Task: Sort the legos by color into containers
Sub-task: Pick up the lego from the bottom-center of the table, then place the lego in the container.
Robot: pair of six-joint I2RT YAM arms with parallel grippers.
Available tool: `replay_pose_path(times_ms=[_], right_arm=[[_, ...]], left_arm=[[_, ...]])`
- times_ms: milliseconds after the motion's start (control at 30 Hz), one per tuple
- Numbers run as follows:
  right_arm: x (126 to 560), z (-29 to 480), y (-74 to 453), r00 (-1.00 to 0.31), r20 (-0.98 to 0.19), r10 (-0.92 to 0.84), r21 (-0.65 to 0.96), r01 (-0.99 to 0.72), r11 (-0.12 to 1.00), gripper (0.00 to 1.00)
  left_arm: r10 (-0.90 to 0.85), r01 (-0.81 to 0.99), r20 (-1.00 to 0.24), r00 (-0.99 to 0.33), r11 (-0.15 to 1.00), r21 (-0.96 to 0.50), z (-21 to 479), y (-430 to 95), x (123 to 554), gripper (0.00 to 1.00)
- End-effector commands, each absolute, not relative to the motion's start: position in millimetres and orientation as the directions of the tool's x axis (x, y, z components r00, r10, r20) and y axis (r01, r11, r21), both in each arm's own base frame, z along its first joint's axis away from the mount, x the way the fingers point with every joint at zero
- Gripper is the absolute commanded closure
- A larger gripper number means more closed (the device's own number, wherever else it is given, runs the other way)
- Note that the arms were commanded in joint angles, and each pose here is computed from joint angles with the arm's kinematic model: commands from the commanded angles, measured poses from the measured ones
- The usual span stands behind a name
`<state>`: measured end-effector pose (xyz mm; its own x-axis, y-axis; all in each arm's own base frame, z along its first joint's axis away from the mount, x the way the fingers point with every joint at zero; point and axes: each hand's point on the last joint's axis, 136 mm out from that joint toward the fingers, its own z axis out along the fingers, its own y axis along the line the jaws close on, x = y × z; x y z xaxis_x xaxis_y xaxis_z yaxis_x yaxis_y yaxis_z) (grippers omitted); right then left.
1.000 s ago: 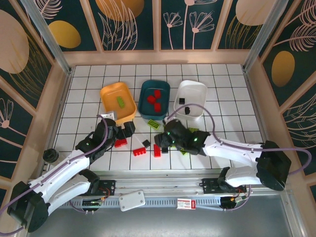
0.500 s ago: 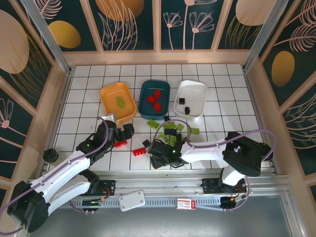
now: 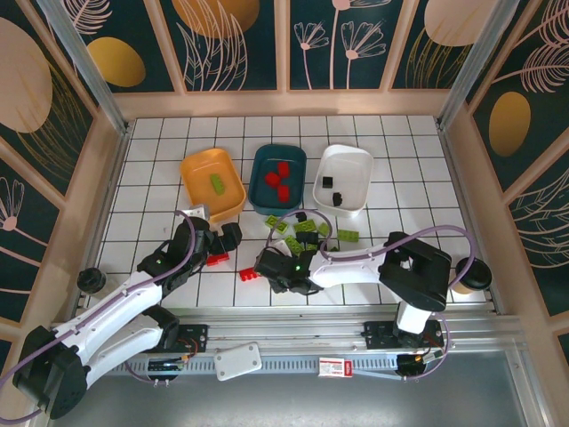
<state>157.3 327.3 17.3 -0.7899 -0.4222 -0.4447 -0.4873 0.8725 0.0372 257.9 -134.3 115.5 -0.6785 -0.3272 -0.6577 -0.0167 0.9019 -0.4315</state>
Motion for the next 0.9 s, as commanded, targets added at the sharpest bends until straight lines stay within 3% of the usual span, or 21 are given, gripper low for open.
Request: replay_pose_path(times_ms=[0,200,300,500,733,867], right_arm=[[158.4,21.2,322.3,-0.78,-0.462,-0.422,0.033,-0.49,0.871,0.66],[150.6,78.0,329.8,-0.732,-0.562,-0.384,0.184,-0.563,0.806,0.74],[168.6,114.5,328.7,-0.711,-0.626,-0.322,0.236,-0.566,0.79,0.75],[265.6,158.5,317.4,-0.661,-0.727,-0.186,0.236,-0.495,0.836,0.76],[377.1,137.8,324.5,-0.674,-0.718,-0.174,0.177,-0.418,0.891,0.75],[418.7,113.8,328.6,-0.699,-0.692,-0.182,0.146,-0.383,0.912,0.71]], left_arm=[[-0.33,-0.021,-0.662,-0.673,0.903,-0.429,117.8,-132.8,258.0,0.02],[-0.316,-0.007,-0.663,-0.679,0.905,-0.424,116.7,-134.6,257.5,0.01],[-0.315,-0.011,-0.658,-0.684,0.907,-0.422,112.8,-134.4,257.1,0.01],[-0.319,-0.015,-0.644,-0.696,0.902,-0.431,108.6,-138.1,258.1,0.02],[-0.314,-0.003,-0.632,-0.709,0.897,-0.443,110.6,-141.5,255.8,0.02],[-0.297,0.026,-0.621,-0.726,0.889,-0.456,112.7,-148.2,253.4,0.01]])
